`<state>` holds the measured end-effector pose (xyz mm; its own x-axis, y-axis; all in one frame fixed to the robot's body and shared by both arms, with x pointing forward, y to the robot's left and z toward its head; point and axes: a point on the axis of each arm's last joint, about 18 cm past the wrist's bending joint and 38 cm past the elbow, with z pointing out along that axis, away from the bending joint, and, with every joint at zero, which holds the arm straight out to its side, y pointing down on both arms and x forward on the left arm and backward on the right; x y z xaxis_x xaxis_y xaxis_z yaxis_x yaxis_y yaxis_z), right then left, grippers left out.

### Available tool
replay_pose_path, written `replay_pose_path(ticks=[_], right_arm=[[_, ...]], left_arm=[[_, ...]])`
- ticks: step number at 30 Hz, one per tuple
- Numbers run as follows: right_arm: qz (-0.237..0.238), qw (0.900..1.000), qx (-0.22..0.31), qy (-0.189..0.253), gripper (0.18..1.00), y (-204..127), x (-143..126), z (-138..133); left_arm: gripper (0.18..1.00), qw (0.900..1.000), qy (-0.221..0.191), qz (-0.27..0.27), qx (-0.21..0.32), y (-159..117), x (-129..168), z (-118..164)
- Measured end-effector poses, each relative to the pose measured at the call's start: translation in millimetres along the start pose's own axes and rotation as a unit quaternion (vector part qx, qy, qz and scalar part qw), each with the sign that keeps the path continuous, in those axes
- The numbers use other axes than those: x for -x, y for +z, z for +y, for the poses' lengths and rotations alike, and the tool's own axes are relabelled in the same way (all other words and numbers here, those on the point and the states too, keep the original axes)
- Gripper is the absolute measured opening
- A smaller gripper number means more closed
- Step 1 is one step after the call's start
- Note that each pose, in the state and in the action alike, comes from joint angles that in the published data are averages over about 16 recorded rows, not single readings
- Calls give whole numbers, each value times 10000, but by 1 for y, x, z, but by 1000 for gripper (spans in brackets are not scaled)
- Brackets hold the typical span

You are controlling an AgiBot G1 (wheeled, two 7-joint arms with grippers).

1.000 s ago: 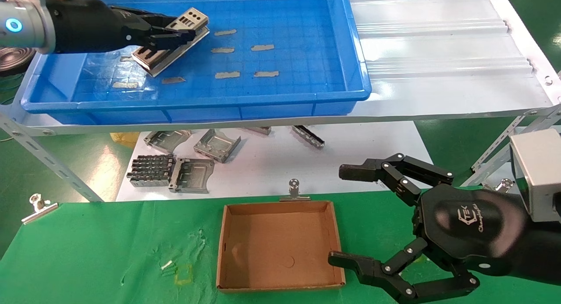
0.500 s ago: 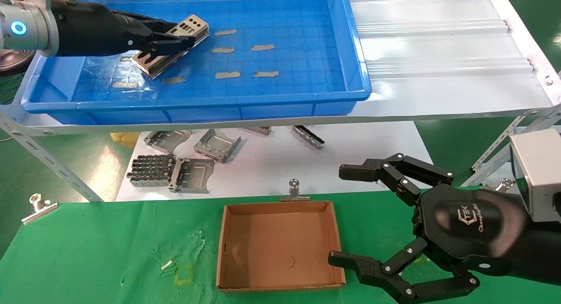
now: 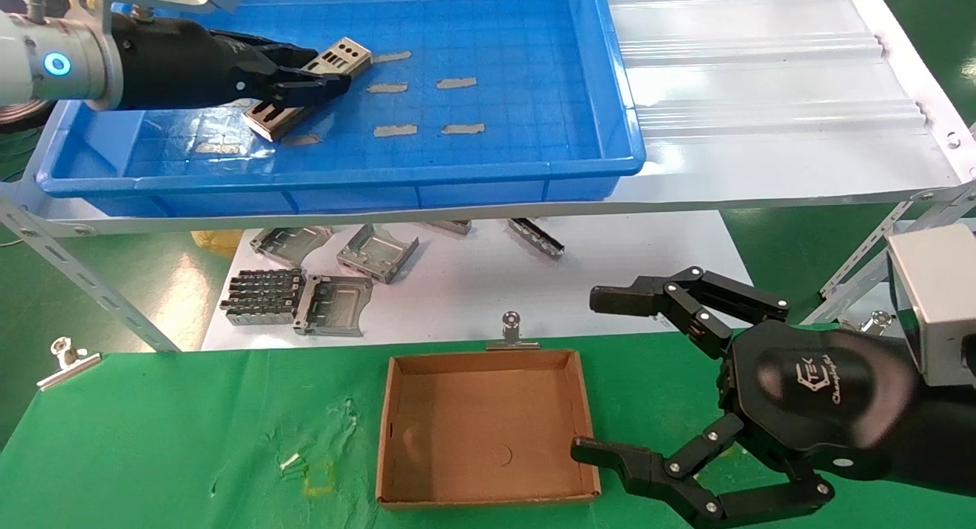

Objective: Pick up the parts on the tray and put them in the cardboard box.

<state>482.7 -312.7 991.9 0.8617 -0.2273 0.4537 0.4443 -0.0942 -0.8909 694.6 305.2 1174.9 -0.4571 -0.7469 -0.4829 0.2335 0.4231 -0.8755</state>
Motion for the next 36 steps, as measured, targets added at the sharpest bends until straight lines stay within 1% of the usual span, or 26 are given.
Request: replay_pose_path(ticks=[4,11,20,27,32,36], right_arm=[[0,10000,0,0,1000,0,0,0],[0,10000,0,0,1000,0,0,0],[0,10000,0,0,1000,0,0,0],[0,10000,0,0,1000,0,0,0],[0,10000,0,0,1000,0,0,0],[0,10000,0,0,1000,0,0,0]], left_arm=[[559,10000,-32,17,-38,-2,1,-1],[660,9998,-100,67,-139,-4,0,-4],[828,9996,-176,66,-208,-6,1,-4],[907,9996,-212,40,-199,-7,3,-3],[908,9996,-221,29,-182,-6,3,-2],[876,9996,-217,19,-171,-5,3,-1]])
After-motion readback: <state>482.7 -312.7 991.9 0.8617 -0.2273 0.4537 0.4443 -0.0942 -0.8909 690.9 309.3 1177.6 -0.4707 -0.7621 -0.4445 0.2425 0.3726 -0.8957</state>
